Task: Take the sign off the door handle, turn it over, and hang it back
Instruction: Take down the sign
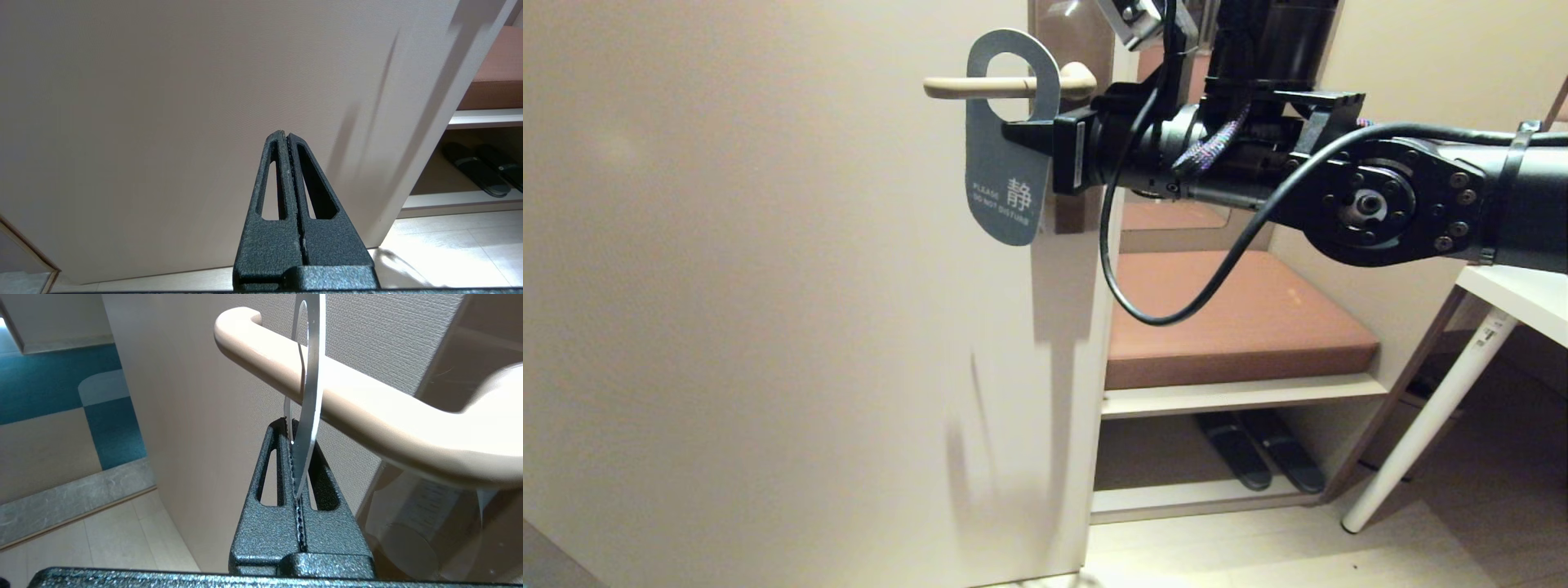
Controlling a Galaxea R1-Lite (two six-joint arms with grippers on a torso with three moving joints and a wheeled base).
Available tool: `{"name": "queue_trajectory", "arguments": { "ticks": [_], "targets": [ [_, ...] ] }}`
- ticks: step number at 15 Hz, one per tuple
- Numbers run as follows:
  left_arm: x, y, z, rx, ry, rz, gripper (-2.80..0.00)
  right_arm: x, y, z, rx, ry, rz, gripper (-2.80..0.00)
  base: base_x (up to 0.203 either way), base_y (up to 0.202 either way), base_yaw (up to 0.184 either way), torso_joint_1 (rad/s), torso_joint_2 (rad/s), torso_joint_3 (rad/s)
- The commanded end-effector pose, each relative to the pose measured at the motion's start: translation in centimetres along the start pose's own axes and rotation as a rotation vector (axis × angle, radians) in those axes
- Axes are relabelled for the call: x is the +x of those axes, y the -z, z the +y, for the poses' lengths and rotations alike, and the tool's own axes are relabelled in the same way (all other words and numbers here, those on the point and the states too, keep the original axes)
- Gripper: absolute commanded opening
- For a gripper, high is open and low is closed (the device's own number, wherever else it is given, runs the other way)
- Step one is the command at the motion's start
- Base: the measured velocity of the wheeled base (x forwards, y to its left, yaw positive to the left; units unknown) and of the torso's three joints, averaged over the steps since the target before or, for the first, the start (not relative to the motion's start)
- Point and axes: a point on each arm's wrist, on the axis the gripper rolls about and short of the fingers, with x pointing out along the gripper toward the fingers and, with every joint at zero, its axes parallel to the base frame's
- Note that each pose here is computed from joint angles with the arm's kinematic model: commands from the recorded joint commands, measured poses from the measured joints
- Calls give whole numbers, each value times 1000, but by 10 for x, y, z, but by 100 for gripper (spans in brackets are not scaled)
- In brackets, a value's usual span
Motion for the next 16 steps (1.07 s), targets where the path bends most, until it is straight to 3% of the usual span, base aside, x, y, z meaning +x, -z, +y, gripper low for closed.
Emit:
{"name": "queue_trajectory", "arguments": {
  "ticks": [1, 16],
  "targets": [
    [0, 0, 0, -1, 1, 0, -280, 8, 8, 1, 4, -7, 11, -280, 0, 0, 0, 0, 0, 0],
    [0, 0, 0, -1, -1, 0, -280, 34, 15, 9, 1, 39, -6, -280, 0, 0, 0, 0, 0, 0]
  ]
}}
